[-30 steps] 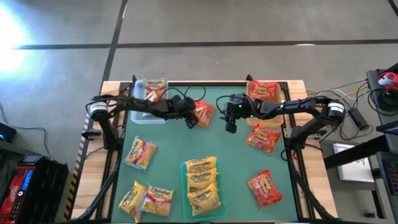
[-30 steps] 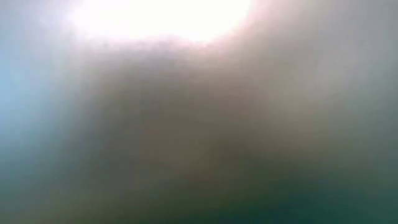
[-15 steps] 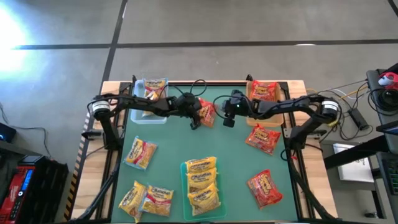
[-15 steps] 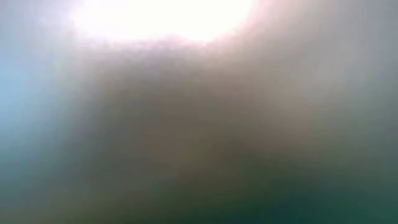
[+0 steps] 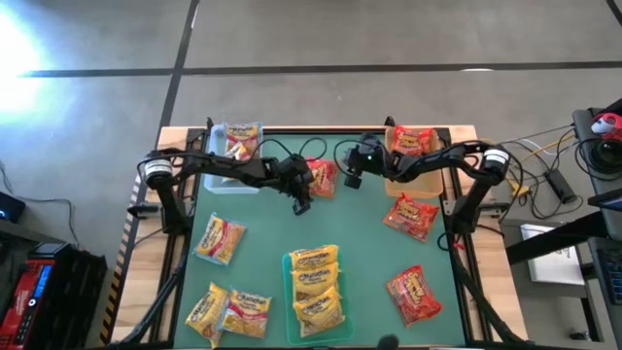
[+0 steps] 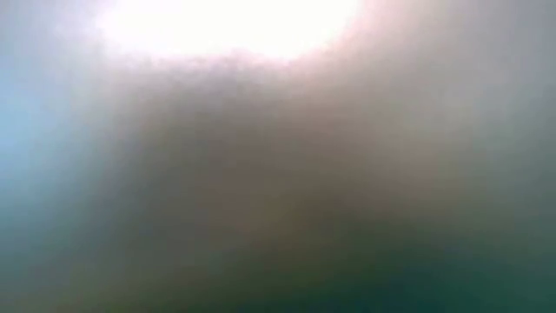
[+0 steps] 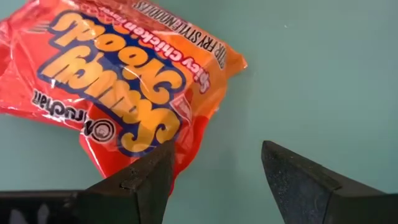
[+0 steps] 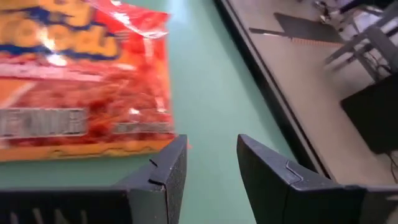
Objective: Sort Maruchan noodles
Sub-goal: Put the top red noodle pack into the orange bin
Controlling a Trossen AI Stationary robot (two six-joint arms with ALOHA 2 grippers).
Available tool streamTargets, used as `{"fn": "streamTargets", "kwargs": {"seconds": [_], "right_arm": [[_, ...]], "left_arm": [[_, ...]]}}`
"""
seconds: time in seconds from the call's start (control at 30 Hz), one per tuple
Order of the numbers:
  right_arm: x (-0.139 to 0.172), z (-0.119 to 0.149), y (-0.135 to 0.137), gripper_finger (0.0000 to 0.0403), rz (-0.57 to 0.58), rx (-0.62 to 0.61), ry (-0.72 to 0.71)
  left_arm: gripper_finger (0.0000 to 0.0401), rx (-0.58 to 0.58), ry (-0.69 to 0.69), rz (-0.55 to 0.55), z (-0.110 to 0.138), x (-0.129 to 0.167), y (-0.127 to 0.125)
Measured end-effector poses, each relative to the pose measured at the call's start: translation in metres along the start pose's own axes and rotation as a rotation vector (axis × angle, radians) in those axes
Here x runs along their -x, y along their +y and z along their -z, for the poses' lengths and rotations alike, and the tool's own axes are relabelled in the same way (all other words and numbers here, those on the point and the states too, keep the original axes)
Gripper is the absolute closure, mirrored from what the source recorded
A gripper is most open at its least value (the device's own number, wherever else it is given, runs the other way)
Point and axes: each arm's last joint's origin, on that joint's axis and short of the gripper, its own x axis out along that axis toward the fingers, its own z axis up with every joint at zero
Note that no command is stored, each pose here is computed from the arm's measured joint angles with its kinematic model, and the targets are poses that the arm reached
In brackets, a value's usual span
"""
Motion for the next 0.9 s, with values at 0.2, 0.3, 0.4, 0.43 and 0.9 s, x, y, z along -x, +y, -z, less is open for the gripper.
{"fn": "streamTargets", "kwargs": {"seconds": [0.2, 0.3, 0.4, 0.43, 0.9], "right_arm": [[-0.009, 0.001, -0.007, 0.0271, -0.021, -0.046, -0.007], [-0.014, 0.000, -0.006, 0.0271, -0.074, -0.065, -0.023], [-0.017, 0.001, -0.005, 0.0271, -0.088, -0.067, -0.018], [-0.018, 0.002, -0.004, 0.0271, -0.089, -0.070, -0.014], [-0.012, 0.007, 0.015, 0.0271, -0.520, -0.291, 0.033]], "left_arm": [[0.0178, 0.011, 0.007, -0.015, 0.002, -0.002, 0.002], [0.0178, 0.013, 0.002, -0.051, 0.001, -0.002, 0.003], [0.0178, 0.025, -0.007, -0.099, 0.001, -0.002, 0.007], [0.0178, 0.028, -0.009, -0.118, 0.001, -0.002, 0.008], [0.0178, 0.094, -0.071, -0.314, -0.005, 0.003, 0.038]]}}
